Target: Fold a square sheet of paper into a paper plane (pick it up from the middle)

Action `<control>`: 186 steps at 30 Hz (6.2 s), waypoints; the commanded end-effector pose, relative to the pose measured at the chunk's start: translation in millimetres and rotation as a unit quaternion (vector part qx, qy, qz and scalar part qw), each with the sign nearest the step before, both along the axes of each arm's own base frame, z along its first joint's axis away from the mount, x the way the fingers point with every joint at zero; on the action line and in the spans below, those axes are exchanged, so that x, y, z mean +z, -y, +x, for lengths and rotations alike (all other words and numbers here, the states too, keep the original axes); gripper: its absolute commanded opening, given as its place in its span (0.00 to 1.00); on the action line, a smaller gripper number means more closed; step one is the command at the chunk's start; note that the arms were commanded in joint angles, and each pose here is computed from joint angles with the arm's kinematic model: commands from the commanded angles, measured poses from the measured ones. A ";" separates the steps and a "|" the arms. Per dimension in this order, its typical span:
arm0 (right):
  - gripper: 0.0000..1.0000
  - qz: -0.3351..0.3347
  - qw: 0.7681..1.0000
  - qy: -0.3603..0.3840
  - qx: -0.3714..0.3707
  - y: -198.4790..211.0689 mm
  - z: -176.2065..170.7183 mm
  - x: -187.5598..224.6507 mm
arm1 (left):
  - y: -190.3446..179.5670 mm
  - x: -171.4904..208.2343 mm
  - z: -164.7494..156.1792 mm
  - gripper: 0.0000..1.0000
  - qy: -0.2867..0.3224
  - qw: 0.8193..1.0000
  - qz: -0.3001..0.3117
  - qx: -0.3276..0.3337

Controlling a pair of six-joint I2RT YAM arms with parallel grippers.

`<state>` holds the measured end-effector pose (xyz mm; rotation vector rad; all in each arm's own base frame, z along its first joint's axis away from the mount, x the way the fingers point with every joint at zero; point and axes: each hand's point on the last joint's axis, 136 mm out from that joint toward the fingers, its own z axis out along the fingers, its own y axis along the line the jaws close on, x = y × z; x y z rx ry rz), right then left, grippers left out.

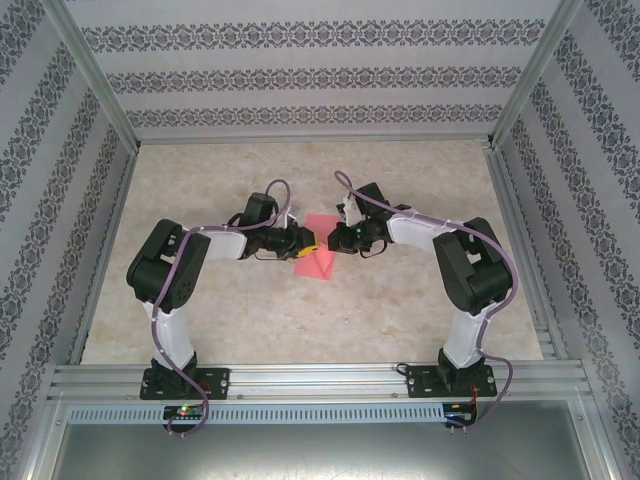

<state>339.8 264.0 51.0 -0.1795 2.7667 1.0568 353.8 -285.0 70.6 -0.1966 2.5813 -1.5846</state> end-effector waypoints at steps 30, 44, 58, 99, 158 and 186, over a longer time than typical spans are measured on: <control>0.08 -0.038 0.998 0.007 0.042 3.3 22.0 -26.2 | 16.3 -20.5 7.8 0.18 -0.017 0.999 0.034 -0.015; 0.08 -0.044 0.998 0.008 0.045 3.5 25.6 -27.8 | 16.1 -27.3 7.4 0.18 -0.024 0.999 0.038 -0.017; 0.08 -0.047 0.998 0.001 0.045 3.8 25.7 -31.6 | 14.3 -35.7 3.7 0.18 -0.034 0.998 0.050 -0.019; 0.08 -0.030 0.997 -0.011 0.064 -3.0 21.3 -32.4 | 12.8 -3.6 5.4 0.16 0.026 0.999 0.025 -0.002; 0.09 0.019 0.998 -0.023 0.054 4.3 15.1 -17.0 | 13.7 -36.2 2.5 0.12 -0.024 0.998 0.061 -0.011; 0.09 0.004 0.998 -0.034 0.054 4.5 18.2 -28.7 | 21.2 -27.1 3.5 0.13 -0.013 0.999 0.040 -0.019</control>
